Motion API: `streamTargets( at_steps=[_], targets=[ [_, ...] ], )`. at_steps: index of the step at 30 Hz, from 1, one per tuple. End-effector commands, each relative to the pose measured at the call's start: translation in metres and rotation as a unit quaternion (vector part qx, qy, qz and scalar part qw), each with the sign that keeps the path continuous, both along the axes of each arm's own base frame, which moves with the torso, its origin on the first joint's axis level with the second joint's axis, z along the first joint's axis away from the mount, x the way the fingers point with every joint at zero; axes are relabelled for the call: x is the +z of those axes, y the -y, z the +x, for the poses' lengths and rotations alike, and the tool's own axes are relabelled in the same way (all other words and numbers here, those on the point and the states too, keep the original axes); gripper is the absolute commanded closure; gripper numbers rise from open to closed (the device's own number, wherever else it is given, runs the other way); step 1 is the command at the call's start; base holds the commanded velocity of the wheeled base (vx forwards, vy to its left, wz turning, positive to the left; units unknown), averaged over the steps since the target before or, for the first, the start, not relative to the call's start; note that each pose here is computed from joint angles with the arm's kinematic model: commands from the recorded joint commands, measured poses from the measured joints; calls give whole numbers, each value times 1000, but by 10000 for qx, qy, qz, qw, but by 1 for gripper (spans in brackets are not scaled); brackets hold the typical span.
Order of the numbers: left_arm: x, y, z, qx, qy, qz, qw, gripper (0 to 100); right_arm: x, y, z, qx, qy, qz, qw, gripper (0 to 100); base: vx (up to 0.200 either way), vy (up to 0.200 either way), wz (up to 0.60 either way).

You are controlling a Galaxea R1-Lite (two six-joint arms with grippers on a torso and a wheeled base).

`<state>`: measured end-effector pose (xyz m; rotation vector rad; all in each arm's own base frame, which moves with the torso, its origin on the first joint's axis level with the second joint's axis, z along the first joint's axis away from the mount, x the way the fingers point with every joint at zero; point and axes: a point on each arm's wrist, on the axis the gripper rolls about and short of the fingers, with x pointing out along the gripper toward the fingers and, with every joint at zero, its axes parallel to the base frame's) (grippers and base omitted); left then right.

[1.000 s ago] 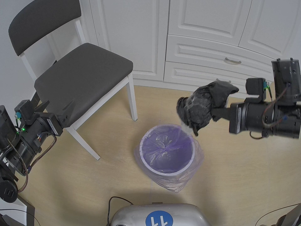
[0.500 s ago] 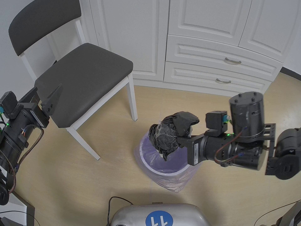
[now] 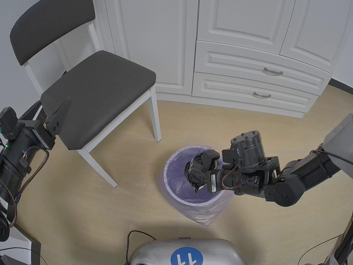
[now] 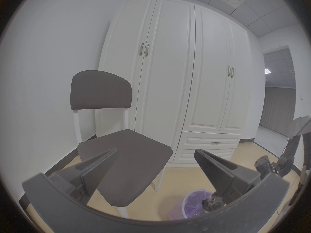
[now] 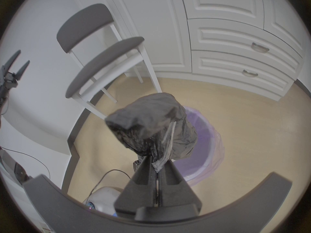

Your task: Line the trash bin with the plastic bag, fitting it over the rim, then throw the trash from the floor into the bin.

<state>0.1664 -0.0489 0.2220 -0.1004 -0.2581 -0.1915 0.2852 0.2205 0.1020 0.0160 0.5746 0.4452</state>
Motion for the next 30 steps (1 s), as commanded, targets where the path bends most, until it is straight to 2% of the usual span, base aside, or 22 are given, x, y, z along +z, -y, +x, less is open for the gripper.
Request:
streamTargets(
  at_steps=[1, 10, 17, 23, 26, 30],
  targets=[
    [-1, 0, 0, -1, -10, 9, 10000, 0, -40, -8, 16, -52, -375, -279, 9989, 100, 0, 0, 0],
    [-2, 1, 1, -1, -46, 21, 10000, 0, -76, -9, 41, -337, -681, -343, 9965, 100, 0, 0, 0],
    [-2, 0, 1, -1, -39, 19, 10000, 0, -86, -1, 50, -454, -729, -445, 9953, 100, 0, 0, 0],
    [-2, 1, 1, -7, -45, 28, 10000, 0, -99, -7, 52, -562, -728, -628, 9938, 100, 0, 0, 0],
    [-2, 0, 0, -7, -30, 24, 10000, 0, -103, -15, 56, -553, -718, -509, 9946, 100, 0, 0, 0],
    [-1, 0, 0, -7, -8, 17, 10000, 0, -102, -34, 60, -679, -632, 131, 9956, 100, 0, 0, 0]
  ],
)
